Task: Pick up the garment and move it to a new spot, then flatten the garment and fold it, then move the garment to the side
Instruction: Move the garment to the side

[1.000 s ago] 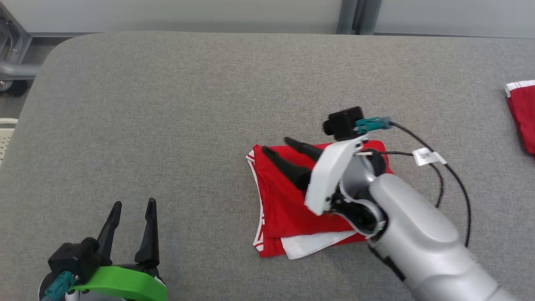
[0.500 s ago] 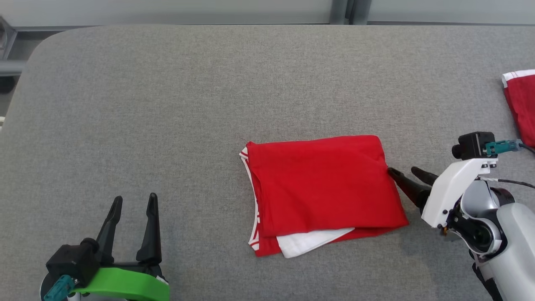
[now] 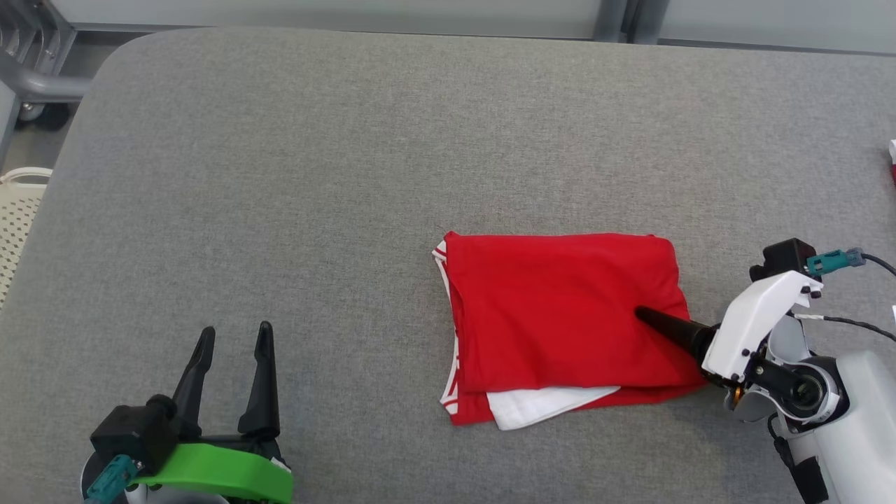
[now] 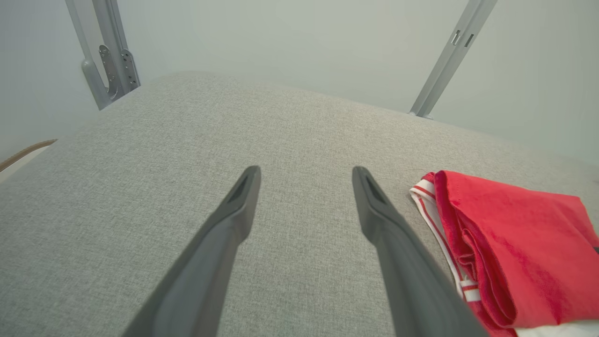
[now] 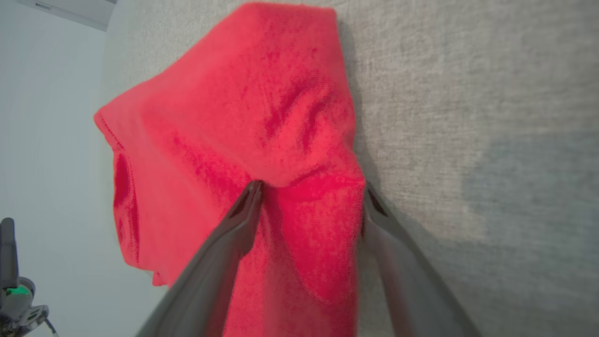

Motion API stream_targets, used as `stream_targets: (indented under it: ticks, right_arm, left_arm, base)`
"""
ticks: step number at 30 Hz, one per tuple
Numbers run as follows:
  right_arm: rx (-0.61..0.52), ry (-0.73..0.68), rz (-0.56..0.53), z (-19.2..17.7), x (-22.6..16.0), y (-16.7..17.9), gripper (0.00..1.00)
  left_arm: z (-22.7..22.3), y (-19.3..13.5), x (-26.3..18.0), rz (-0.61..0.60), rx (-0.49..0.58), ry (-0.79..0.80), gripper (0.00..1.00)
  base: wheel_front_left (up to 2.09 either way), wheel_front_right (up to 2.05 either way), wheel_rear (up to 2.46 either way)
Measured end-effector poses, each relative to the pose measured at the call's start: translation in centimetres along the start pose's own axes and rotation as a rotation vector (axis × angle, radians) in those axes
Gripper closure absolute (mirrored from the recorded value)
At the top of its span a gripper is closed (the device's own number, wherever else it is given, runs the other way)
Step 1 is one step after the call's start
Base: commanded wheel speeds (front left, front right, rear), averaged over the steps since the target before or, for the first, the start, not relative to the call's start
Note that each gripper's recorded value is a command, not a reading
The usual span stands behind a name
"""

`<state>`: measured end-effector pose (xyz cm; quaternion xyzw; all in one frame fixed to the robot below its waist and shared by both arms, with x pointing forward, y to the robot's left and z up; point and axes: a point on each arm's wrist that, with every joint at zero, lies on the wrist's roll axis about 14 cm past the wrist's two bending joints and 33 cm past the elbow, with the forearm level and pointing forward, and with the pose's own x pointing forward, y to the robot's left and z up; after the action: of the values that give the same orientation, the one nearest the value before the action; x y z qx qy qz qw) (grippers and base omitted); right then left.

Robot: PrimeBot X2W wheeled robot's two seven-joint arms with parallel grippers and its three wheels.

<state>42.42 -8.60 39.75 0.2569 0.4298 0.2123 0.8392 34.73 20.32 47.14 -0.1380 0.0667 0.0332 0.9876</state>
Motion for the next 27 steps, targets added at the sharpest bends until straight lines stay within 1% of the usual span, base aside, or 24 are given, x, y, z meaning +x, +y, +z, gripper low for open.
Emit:
stream_targets:
  ticks: [1, 2, 6, 10, 12, 14, 16, 17, 19, 23, 27]
  right_arm:
    - [0.01, 0.011, 0.01, -0.1, 0.3, 0.3, 0.63]
    - [0.019, 0.023, 0.024, -0.1, 0.6, 0.8, 1.0]
    - [0.019, 0.067, 0.118, -0.1, 1.6, 3.9, 1.0]
    - [-0.125, 0.105, 0.19, 0.9, 1.6, 7.5, 1.0]
    - [-0.182, 0.126, 0.177, 1.4, 1.4, 7.4, 1.0]
    - [-0.239, 0.127, 0.117, 2.7, 1.1, 5.9, 1.0]
    - [-0.289, 0.106, 0.041, 5.0, 0.5, 4.0, 1.0]
    - [-0.342, 0.087, -0.064, 7.2, -0.3, 1.2, 1.0]
    - [-0.376, 0.059, -0.178, 9.5, -1.5, -1.9, 1.0]
    - [-0.388, -0.011, -0.382, 13.5, -4.6, -7.7, 1.0]
    - [-0.365, -0.098, -0.521, 16.4, -7.8, -11.4, 1.0]
  left_arm:
    - [0.0, 0.2, -0.1, 0.006, 0.0, 0.0, 0.0]
    - [0.0, 0.2, -0.2, 0.008, -0.001, 0.0, 0.0]
    - [0.3, 0.5, -0.3, 0.024, -0.014, -0.014, 0.0]
    - [0.4, 0.8, -0.6, 0.039, -0.019, -0.023, 0.0]
    - [0.4, 0.9, -0.6, 0.042, -0.018, -0.023, 0.0]
    - [0.4, 1.0, -0.5, 0.044, -0.018, -0.023, 0.0]
    - [0.3, 0.9, -0.1, 0.043, -0.019, -0.02, 0.0]
    - [0.1, 0.6, 0.4, 0.03, -0.017, -0.017, 0.0]
    - [-0.2, 0.5, 0.9, 0.026, -0.011, -0.009, 0.0]
    - [-0.6, 0.5, 1.7, 0.023, -0.004, 0.004, 0.0]
    - [-1.0, -0.2, 2.8, -0.008, 0.004, 0.012, 0.0]
  base:
    - [0.0, 0.0, 0.0]
    - [0.0, 0.0, 0.0]
    - [0.0, 0.0, 0.0]
    - [0.0, 0.0, 0.0]
    - [0.0, 0.0, 0.0]
    - [0.0, 0.0, 0.0]
    - [0.0, 0.0, 0.0]
    - [0.0, 0.0, 0.0]
    - [0.0, 0.0, 0.0]
    - [0.0, 0.0, 0.0]
    - [0.0, 0.0, 0.0]
